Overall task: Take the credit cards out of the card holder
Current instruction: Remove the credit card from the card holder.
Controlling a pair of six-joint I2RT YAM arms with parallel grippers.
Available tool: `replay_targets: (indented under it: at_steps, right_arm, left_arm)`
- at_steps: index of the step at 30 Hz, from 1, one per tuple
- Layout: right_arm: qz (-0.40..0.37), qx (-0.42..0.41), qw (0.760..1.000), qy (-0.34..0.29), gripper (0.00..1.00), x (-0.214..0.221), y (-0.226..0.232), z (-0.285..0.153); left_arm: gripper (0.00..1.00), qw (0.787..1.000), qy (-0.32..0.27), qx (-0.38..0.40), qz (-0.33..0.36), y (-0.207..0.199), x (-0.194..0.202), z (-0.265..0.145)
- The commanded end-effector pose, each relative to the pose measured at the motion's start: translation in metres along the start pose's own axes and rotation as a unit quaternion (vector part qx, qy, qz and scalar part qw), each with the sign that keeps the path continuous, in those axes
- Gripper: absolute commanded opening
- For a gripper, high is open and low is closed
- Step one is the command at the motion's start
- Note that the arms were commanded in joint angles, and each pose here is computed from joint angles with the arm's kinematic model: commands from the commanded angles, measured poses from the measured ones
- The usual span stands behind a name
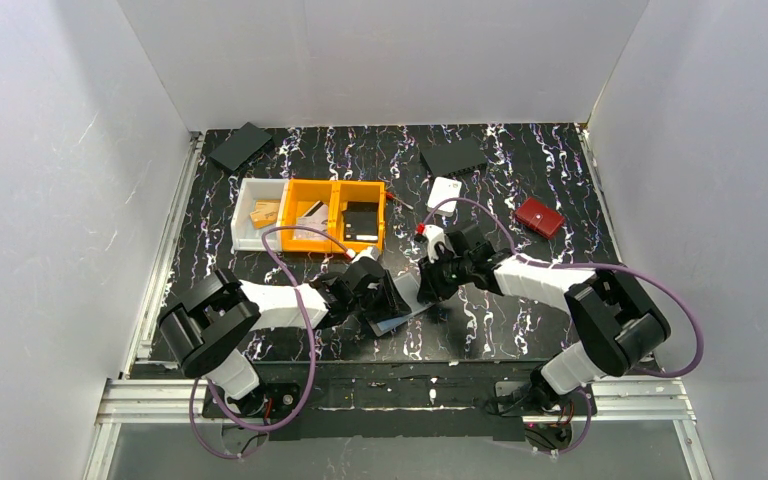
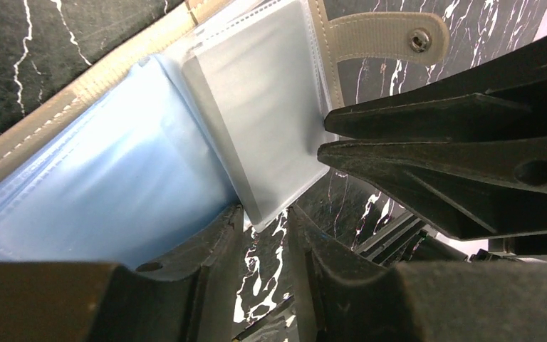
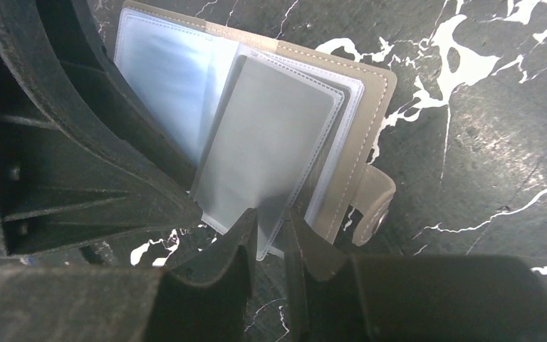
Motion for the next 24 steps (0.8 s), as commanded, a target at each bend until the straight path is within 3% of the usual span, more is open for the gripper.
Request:
replay_targets:
  at_steps: [1,6,11,24]
  right_arm:
    - [0.034,-0.041,0.998,-0.02,0.29,-0.016,0.005,0.001]
    - [0.057,-0.061,0.996,-0.022,0.3,-0.016,0.007,0.001]
    - [0.087,-0.082,0.993,-0.023,0.34,-0.013,0.008,-0.002]
    - [0.119,-0.146,0.98,-0.061,0.34,-0.029,0.02,-0.008]
  left_arm:
    - [0.27,0.998,-0.002,-0.064,-0.002,0.041,0.005,0.003]
    - [0.24,0.998,0.005,-0.067,0.003,0.043,0.007,0.004]
    - [0.26,0.997,0.018,-0.069,0.008,0.045,0.01,0.006]
    - [0.51,0.999,0.019,-0.04,0.013,0.037,0.011,-0.005]
Point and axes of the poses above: each gripper's point midway between its finger pads, its own z axis out along the fingers, its own y axis along the line the jaws close on, x = y × z, the point moved 1 cm from there along -z, back along the fingers, and after that the axes turned 13 degrees about -z, right-handed, at the moved point
